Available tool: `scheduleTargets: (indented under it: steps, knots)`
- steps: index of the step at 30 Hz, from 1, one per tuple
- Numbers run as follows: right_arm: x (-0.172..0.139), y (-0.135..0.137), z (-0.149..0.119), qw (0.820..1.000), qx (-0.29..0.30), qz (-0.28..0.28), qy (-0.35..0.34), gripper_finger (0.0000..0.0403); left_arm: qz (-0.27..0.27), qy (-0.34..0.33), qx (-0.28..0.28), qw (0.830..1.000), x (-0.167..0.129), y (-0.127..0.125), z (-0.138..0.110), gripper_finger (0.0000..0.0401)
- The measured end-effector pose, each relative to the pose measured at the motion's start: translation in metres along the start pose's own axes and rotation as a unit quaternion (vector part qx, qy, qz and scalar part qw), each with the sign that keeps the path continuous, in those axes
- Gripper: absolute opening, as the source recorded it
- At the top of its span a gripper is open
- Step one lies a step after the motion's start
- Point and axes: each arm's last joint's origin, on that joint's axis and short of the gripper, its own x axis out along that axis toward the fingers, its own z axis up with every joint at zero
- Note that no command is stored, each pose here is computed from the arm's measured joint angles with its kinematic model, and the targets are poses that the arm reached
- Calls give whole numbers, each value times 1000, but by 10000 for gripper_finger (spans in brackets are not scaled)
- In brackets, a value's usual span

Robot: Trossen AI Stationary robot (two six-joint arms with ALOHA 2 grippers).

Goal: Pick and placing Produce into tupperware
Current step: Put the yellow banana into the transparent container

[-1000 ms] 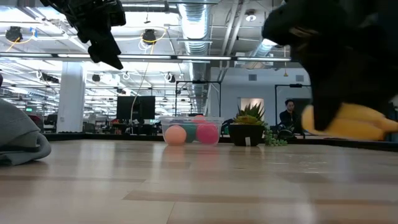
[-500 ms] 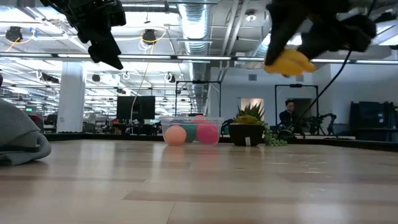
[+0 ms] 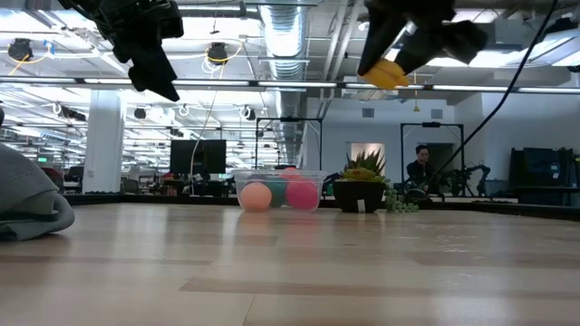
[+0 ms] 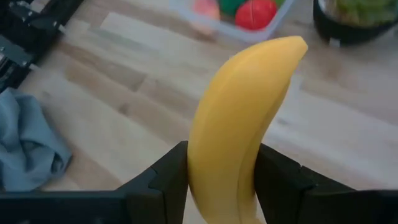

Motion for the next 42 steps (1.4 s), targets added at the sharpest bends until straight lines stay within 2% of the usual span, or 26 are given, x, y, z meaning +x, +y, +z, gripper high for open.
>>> scheduleTargets:
  steps: [11, 26, 34, 42]
  knots:
    - [29, -11, 54, 998, -54, 3, -39, 176, 1, 0, -16, 1000, 0, 0, 0, 284]
    - [63, -50, 125, 993, -98, -5, -65, 176, 1, 1, -23, 1000, 0, 0, 0, 284]
    - [72, -67, 150, 992, -101, 5, -76, 179, 10, 0, -23, 1000, 0, 1, 0, 284]
    - [74, -73, 159, 991, -102, 17, -82, 178, 21, -1, -23, 999, 0, 1, 0, 284]
